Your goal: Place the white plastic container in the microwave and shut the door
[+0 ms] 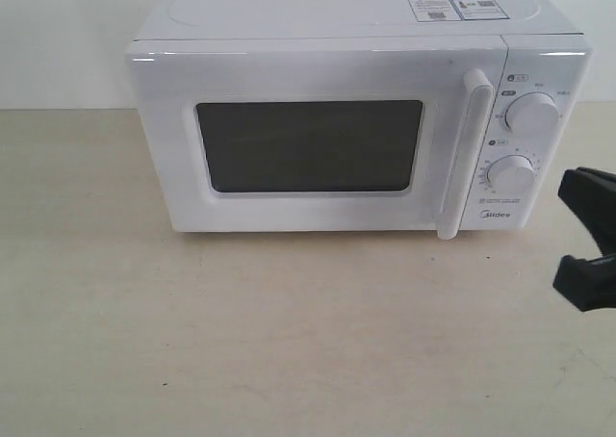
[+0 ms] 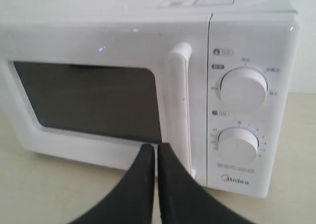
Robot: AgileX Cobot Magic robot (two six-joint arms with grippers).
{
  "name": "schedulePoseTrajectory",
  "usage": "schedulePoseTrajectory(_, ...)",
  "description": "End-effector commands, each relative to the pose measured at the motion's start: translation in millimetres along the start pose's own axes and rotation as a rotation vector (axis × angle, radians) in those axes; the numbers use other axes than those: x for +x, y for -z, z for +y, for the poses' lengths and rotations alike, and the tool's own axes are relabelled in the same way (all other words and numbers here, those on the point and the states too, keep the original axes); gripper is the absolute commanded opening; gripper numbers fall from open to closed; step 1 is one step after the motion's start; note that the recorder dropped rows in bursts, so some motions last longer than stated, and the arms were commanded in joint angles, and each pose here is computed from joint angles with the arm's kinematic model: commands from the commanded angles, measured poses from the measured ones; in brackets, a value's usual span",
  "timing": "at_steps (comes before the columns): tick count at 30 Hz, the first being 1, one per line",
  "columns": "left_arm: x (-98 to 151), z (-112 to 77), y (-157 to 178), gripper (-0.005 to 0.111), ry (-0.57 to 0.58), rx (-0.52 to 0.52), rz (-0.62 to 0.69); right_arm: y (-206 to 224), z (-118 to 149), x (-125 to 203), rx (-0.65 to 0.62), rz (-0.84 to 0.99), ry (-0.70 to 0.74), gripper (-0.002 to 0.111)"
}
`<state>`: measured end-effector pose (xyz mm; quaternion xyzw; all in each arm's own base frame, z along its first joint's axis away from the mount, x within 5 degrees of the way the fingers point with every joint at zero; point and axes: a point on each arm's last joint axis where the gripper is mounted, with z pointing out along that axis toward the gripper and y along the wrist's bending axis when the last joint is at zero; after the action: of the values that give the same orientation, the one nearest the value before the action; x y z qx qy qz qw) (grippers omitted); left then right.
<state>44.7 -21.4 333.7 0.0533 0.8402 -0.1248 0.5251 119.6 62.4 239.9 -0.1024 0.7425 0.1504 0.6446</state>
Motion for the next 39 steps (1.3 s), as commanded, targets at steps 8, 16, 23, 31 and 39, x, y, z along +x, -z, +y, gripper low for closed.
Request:
schedulePoseTrajectory(8, 0.0, 0.5, 0.9, 0.004, 0.001, -0.006, -0.015, 57.9, -35.5, -21.0, 0.229, -0.235, -0.107, 0.0)
schedulePoseTrajectory(16, 0.0, 0.5, 0.9, 0.004, 0.001, -0.006, -0.015, 82.0, -38.2, -18.4, 0.405, -0.295, -0.093, 0.0)
schedulePoseTrajectory(23, 0.0, 0.5, 0.9, 0.004, 0.001, -0.006, -0.015, 78.9, -34.7, -11.5, 0.386, -0.203, -0.038, 0.0)
schedulePoseTrajectory(31, 0.0, 0.5, 0.9, 0.004, 0.001, -0.006, -0.015, 78.5, -34.4, -10.1, 0.393, -0.164, 0.074, 0.0)
schedulePoseTrajectory(39, 0.0, 0.5, 0.9, 0.004, 0.001, -0.006, -0.015, 77.2, -32.5, 9.2, 0.364, -0.121, 0.071, 0.0)
